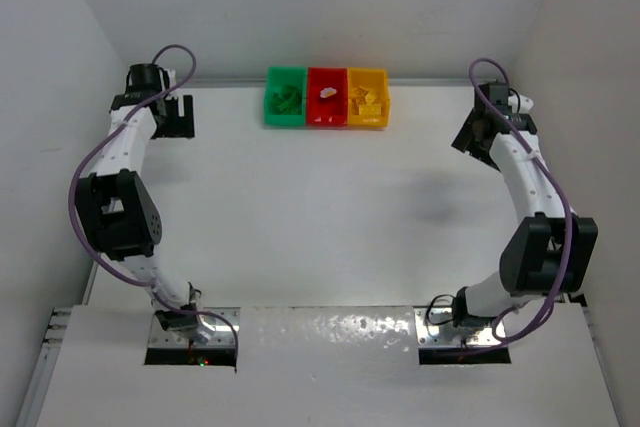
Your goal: Sort the legos into containers by color
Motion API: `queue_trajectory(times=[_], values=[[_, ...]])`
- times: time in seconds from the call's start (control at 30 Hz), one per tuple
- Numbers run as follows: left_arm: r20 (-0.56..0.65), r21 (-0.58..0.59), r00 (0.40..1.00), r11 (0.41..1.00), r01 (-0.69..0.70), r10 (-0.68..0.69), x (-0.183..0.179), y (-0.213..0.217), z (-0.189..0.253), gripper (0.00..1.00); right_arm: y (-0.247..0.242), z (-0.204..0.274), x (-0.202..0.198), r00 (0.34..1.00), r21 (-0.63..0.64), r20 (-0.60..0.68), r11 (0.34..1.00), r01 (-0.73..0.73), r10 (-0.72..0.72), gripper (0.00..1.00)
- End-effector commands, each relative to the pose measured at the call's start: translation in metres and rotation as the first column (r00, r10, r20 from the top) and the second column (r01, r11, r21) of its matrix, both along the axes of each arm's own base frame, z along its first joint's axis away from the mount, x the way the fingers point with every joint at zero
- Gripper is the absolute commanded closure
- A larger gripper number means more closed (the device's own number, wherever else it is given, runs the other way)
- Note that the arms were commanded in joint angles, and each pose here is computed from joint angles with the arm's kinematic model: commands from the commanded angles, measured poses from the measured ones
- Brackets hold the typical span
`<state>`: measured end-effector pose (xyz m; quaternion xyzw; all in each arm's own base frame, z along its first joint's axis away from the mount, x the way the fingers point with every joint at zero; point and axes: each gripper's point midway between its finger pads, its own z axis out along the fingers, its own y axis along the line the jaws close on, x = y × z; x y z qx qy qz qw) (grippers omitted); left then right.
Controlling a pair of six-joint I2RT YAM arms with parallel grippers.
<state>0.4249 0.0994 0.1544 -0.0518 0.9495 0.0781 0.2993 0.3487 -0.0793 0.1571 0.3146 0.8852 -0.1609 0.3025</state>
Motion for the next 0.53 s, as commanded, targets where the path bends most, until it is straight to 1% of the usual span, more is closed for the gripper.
queue_trajectory(times=[0.0,0.3,0.5], values=[[0.082,0.0,0.996,1.0,-0.025,0.025,-0.002,0.004,0.0256,0.18,-0.0038,0.0153,-0.0026,0.997,-0.021,0.071,1.0,0.017,-0.015,0.01],[0.08,-0.021,0.997,1.0,-0.014,0.015,-0.0036,-0.0007,0.0225,0.18,-0.0028,0.0207,-0.0085,0.995,-0.028,0.096,1.0,-0.007,0.009,0.01],[0.083,-0.025,0.996,1.0,-0.01,0.012,-0.0035,-0.0018,0.0231,0.18,-0.005,0.0222,-0.0113,0.99,-0.027,0.14,0.999,0.033,-0.029,0.01]])
